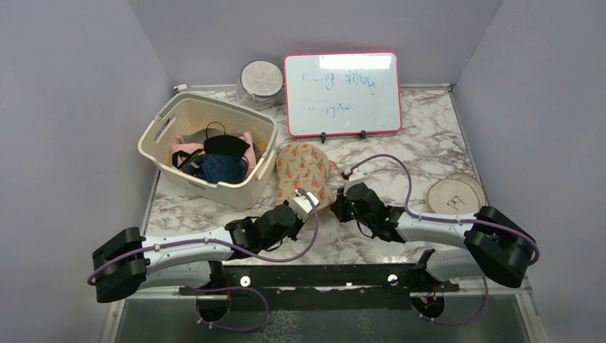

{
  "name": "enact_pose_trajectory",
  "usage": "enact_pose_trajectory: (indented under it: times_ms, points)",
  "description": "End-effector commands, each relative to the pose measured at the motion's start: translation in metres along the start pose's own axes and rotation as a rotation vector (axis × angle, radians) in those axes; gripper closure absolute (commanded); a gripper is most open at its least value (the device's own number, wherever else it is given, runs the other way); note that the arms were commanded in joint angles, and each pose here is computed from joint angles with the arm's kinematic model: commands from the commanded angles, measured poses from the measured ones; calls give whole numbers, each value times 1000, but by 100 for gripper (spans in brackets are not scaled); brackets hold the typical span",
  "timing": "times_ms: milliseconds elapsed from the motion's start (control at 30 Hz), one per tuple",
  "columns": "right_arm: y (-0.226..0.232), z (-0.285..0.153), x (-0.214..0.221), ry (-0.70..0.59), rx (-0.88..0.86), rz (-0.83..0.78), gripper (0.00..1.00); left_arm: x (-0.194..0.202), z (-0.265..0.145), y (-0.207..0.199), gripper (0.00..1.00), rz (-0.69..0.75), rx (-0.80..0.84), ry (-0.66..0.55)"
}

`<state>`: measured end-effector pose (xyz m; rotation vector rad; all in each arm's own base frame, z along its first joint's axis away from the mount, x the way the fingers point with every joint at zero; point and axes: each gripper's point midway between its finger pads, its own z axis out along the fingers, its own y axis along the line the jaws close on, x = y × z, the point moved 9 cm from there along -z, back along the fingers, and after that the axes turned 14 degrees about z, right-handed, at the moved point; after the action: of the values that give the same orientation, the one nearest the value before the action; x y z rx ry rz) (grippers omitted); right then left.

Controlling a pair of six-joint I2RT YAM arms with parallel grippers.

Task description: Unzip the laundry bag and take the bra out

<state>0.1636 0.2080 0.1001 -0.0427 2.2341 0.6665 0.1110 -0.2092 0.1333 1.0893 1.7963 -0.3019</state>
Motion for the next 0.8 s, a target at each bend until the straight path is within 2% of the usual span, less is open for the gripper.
enact_pose_trajectory:
  times_ms: [0,167,333,433,600,767]
  points:
    - [-15,13,-2,43,79,-51,99,5,-7,5,100,-21,-44,27]
    - [-3,9,-6,76,-40,-102,99,7,-5,2,98,-28,-28,49]
    - [8,2,1,156,-191,-126,99,0,-2,1,55,-46,-32,78]
    - [9,0,6,187,-231,-120,99,-14,1,-1,45,-69,-11,33]
    - [17,-5,5,211,-308,-104,99,-32,12,-6,40,-80,26,-24]
    - [24,-12,1,214,-366,-94,99,-35,27,-11,44,-47,36,11]
